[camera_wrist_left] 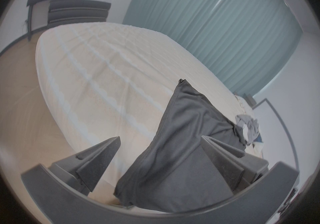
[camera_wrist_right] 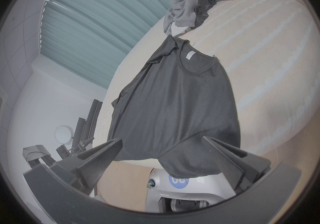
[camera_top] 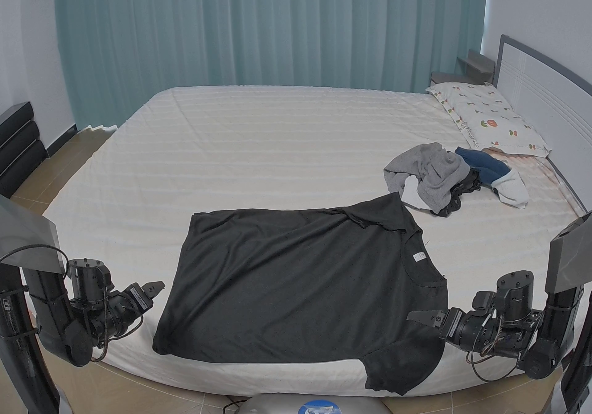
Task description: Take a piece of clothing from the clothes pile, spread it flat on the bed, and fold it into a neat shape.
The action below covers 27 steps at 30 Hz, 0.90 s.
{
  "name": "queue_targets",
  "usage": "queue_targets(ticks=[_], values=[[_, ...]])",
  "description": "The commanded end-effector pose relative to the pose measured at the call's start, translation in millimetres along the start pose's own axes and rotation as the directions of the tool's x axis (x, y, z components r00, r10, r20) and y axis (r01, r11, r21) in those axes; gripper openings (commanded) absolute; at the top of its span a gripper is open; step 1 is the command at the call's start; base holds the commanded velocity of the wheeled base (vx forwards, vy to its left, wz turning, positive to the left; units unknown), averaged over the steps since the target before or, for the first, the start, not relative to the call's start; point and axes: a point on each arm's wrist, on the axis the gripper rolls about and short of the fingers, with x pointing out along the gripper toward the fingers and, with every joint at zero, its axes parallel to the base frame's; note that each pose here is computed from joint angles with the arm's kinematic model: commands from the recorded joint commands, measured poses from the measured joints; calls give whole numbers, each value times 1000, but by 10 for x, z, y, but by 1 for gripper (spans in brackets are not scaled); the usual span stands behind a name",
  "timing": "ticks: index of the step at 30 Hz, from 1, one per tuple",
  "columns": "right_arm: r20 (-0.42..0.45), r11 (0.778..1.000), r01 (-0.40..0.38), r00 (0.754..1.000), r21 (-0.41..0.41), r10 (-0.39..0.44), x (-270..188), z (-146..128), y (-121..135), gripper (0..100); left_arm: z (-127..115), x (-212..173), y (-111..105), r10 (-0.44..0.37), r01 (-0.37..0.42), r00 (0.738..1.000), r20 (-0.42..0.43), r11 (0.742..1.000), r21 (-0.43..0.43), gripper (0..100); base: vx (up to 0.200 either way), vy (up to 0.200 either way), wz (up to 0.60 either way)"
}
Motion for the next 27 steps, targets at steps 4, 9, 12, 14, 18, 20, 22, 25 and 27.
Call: queue_targets(ticks=[4,9,12,14,18,20,22,25,27], values=[[-15,1000,13,1000,4,-13,-18,-30,-20,100,24,40,-45,-23,24,1000,8,999,-38,100,200,0,0],[-18,1000,12,1000,7,-12,-15,-37,-18,100,19,50,-65,-30,30,1000,10,999,-32,100,80,0,0],[-19,1000,15,1000,8,-15,-16,-38,-24,100,50,82,-88,-34,35,999,29,999,-33,100,0,0,0],[-19,1000,15,1000,10,-15,-11,-37,-25,100,83,120,-132,-52,53,998,43,998,-30,100,0,0,0],[-25,1000,18,1000,17,-18,-3,-48,-29,100,163,227,-199,-77,79,994,76,996,-27,100,0,0,0],[-25,1000,20,999,24,-20,-1,-47,-33,100,229,318,-247,-95,98,990,101,995,-23,100,0,0,0],[-25,999,19,1000,32,-18,2,-48,-30,100,306,421,-299,-101,104,988,114,994,-24,100,0,0,0],[-30,999,24,999,33,-23,7,-56,-40,100,440,582,-398,-90,93,991,102,995,-27,100,0,0,0],[-34,999,29,999,34,-28,16,-63,-50,100,512,733,-457,-78,81,994,81,996,-32,100,0,0,0]])
